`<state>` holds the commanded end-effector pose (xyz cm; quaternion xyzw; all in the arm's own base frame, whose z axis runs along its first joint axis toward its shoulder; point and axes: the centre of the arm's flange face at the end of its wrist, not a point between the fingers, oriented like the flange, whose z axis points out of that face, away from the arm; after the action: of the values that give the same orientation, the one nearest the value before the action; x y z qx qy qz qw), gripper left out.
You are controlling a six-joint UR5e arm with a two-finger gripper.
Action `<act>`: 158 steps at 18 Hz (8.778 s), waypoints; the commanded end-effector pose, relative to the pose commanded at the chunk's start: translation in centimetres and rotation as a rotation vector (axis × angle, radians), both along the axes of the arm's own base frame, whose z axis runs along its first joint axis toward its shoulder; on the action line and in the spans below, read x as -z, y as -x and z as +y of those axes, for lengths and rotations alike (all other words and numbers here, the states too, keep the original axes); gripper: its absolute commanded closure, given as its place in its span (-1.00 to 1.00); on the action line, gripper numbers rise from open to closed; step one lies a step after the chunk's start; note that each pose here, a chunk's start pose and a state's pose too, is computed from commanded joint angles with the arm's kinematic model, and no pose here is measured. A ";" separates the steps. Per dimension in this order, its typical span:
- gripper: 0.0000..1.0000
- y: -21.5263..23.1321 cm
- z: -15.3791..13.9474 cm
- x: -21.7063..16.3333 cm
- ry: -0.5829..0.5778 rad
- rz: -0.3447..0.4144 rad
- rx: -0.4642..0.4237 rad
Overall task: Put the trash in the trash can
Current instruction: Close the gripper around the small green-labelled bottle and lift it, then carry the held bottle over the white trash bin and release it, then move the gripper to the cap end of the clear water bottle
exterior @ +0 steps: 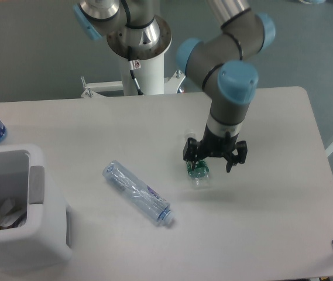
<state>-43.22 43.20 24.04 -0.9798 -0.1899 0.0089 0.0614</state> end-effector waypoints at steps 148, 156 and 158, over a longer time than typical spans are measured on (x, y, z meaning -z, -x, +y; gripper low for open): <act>-1.00 -3.3 11.8 3.3 -0.134 -0.033 -0.669; -1.00 -4.5 12.6 4.6 -0.104 -0.026 -0.650; -0.99 -4.6 12.6 5.0 -0.098 -0.029 -0.650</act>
<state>-38.65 55.85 19.02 -0.8638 -0.4937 0.0050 0.1000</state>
